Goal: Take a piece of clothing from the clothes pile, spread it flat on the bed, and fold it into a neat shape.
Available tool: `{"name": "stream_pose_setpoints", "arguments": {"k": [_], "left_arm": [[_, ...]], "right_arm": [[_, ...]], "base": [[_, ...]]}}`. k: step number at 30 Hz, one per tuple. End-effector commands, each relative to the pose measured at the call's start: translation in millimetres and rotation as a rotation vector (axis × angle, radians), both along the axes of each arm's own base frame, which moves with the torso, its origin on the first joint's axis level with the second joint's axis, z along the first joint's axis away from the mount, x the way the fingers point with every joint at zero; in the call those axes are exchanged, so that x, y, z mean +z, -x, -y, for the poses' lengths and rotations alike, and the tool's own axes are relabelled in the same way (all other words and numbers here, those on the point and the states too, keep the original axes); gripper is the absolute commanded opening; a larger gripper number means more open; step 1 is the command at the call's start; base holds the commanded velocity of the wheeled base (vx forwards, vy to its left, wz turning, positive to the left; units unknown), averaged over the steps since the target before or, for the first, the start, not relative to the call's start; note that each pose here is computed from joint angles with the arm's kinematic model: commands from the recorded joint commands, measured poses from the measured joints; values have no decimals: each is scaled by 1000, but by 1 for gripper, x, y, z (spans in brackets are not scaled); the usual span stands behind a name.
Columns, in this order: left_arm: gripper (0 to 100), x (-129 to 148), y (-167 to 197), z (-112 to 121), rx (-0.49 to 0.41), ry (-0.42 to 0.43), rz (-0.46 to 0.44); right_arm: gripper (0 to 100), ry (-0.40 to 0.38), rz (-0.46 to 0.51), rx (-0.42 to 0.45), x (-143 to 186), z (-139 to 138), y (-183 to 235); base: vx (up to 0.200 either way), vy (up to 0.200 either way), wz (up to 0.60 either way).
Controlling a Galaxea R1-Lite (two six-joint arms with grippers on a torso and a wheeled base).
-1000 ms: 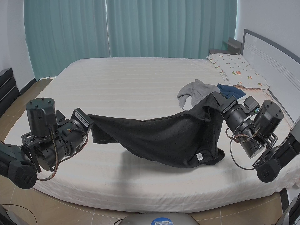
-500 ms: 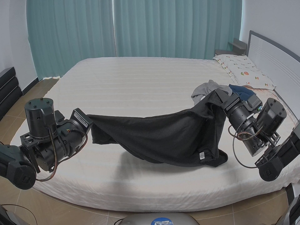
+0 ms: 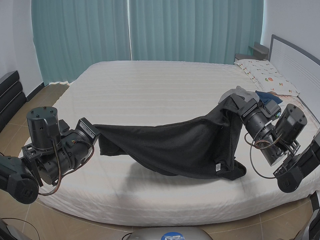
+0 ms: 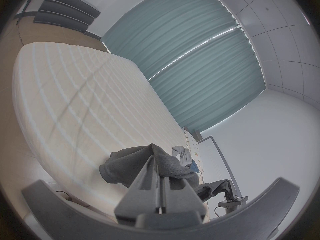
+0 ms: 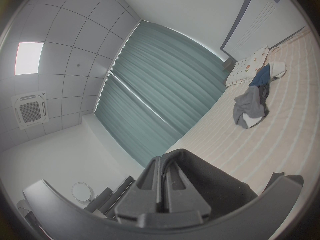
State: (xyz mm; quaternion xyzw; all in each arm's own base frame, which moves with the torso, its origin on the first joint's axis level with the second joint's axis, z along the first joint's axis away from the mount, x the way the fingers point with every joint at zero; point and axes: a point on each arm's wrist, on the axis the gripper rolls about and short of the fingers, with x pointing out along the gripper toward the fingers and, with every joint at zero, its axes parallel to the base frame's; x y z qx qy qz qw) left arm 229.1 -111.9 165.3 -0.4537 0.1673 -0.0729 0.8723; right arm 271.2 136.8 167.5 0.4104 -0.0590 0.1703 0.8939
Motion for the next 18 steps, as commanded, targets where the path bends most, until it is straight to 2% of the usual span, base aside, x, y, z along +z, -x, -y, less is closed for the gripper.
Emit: {"name": "stream_pose_setpoints", "arguments": {"k": [1,3,15,18], "left_arm": [[0,0,0,0,2,0,1],[0,0,0,0,1,0,1],[0,1,7,7,-38,-12,8],[0,5,12,9,-54,-6,24]], "right_arm": [[0,2,-1,4,0,1,0],[0,2,-1,5,0,1,1],[0,30,38,33,7,-4,19],[0,49,46,25,8,-6,23]], "base": [[0,200,0],[0,200,0],[0,0,0],[-200,0,0]]}}
